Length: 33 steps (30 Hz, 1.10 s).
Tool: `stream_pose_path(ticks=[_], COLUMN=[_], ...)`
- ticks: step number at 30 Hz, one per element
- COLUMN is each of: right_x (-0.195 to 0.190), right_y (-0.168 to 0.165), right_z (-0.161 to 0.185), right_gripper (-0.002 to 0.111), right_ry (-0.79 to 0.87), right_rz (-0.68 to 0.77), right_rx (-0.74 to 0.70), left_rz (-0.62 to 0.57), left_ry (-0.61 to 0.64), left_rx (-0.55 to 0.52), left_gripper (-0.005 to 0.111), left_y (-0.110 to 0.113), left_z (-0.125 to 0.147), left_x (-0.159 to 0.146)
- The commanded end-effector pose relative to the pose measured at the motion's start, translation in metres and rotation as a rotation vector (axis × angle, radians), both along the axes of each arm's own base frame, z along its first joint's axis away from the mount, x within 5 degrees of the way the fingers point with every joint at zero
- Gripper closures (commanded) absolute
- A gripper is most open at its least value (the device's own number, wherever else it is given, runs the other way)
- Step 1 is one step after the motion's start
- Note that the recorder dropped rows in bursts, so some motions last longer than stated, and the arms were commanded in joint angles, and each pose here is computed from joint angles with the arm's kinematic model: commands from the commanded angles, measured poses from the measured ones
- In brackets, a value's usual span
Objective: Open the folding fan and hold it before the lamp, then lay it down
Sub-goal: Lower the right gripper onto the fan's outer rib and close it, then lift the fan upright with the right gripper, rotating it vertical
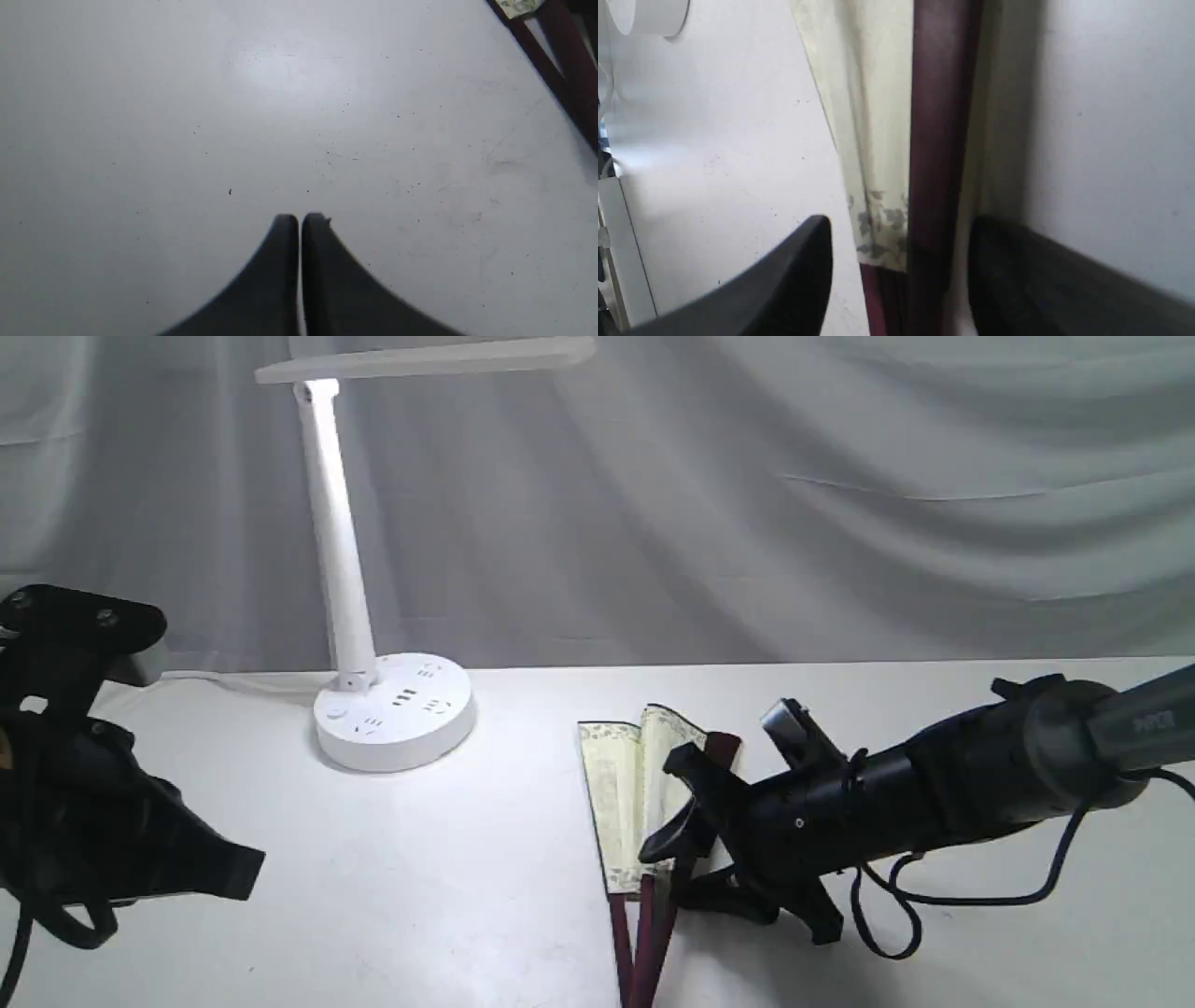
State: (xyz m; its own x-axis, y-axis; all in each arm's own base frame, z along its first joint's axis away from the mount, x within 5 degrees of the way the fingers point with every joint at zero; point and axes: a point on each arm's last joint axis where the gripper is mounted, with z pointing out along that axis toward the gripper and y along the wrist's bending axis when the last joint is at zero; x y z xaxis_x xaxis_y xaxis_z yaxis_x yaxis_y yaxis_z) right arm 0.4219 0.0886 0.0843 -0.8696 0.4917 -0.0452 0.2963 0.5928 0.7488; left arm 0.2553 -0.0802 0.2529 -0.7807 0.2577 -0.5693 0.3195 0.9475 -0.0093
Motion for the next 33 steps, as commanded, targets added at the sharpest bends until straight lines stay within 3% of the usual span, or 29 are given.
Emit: stream_pose_path(ticks=[1,6,23,33], right_x=[0.002,0.002,0.000,-0.002], right_y=[0.000,-0.001,0.003,0.010], right_z=[0.002,0.002,0.003,0.013], right_gripper=[0.062,0.065,0.107,0.108], right_ry=[-0.021,-0.028,-0.058,-0.128], right_rz=[0.001,0.006,0.077,0.161], right_rx=[-0.023,-0.029,-0.019,0.102], left_rz=[-0.004,-0.003,0.006,0.002], left_ry=[-0.011,-0.011,-0.005,-0.006], left_rx=[-0.008,-0.010,-0.028,-0.025], left_gripper=[0.107,0.107,0.107,0.107], left_y=[-0.002,-0.002,-0.003,-0.003], left_z=[0.003,0.003,0.003,0.003], left_x=[0.000,0.000,0.000,0.000])
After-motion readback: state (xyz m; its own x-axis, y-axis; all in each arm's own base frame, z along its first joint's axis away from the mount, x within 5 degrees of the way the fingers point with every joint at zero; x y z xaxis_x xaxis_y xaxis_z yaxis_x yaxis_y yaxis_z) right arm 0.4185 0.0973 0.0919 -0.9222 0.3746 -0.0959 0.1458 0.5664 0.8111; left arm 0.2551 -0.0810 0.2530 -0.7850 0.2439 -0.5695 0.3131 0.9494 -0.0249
